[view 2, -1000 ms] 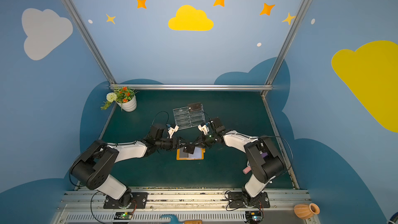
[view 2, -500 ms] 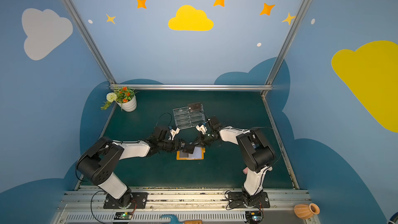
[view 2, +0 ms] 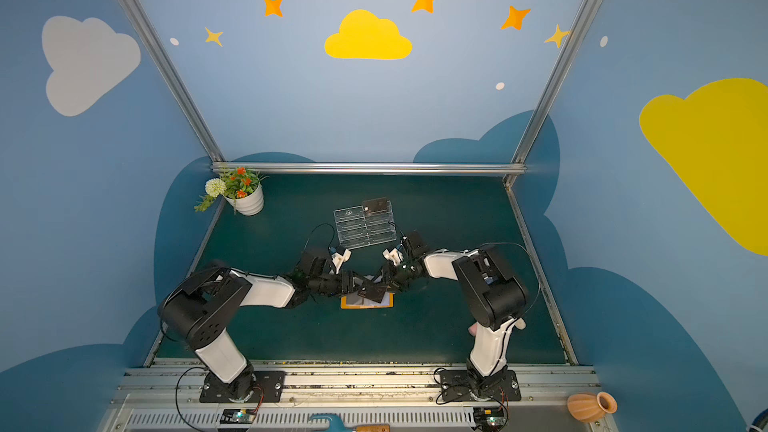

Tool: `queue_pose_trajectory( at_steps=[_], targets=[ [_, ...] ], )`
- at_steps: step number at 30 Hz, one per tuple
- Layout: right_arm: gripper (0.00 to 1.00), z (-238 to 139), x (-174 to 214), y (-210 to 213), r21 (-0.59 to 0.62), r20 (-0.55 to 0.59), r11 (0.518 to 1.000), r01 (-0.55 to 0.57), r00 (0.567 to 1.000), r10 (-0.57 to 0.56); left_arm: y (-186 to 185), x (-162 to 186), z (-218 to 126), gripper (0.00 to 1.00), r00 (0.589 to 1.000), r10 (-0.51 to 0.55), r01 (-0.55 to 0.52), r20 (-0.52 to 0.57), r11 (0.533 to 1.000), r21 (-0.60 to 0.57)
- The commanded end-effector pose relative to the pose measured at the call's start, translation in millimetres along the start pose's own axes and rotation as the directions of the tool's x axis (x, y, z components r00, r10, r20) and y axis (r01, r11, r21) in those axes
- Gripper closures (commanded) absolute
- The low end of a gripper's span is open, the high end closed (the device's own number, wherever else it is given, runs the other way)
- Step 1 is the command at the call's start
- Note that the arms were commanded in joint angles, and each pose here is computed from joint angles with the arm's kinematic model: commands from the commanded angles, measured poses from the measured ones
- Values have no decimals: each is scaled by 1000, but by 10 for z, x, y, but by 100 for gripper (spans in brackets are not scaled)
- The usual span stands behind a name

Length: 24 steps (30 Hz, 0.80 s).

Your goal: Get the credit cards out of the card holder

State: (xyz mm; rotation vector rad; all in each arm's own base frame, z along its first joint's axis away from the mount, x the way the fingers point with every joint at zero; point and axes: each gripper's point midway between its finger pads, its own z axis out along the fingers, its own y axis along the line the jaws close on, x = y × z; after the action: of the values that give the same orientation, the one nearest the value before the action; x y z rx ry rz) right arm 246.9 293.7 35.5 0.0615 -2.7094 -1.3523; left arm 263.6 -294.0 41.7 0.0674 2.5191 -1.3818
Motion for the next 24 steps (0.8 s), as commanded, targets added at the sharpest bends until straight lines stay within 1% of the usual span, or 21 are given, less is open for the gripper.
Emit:
queue_pose_trajectory(
  at_steps=[1,4,7,8,11,15,19,22,24],
  targets=[
    [62,-59,-29,-59,43,70,998,-47,997,44,394,365,24,40,990,-125,116,-71,986,-117],
    [69,-65,-10,5,30,80,999,-27,996,25,411,411,27,42,988,-136,127,-72,985,-119],
    [80,-50,14,11,32,70,999,-18,997,16,413,441,34,45,987,-141,131,-75,984,-118],
    [82,-41,21,8,30,66,999,-15,998,13,416,450,38,47,987,-140,131,-76,984,-121],
    [84,-22,42,10,22,53,1000,-9,999,8,420,453,40,49,987,-146,136,-74,983,-120],
    [100,-17,46,27,15,45,1000,13,999,-14,396,464,26,49,986,-148,139,-72,984,-111],
    [100,-40,35,47,16,28,999,44,999,-45,342,425,5,49,987,-143,136,-68,985,-102],
    [100,-69,26,64,21,16,997,73,997,-73,282,392,-12,46,988,-136,129,-68,987,-98],
    [100,-116,-4,101,16,24,996,90,996,-91,252,323,-65,43,989,-141,136,-49,986,-94]
  ],
)
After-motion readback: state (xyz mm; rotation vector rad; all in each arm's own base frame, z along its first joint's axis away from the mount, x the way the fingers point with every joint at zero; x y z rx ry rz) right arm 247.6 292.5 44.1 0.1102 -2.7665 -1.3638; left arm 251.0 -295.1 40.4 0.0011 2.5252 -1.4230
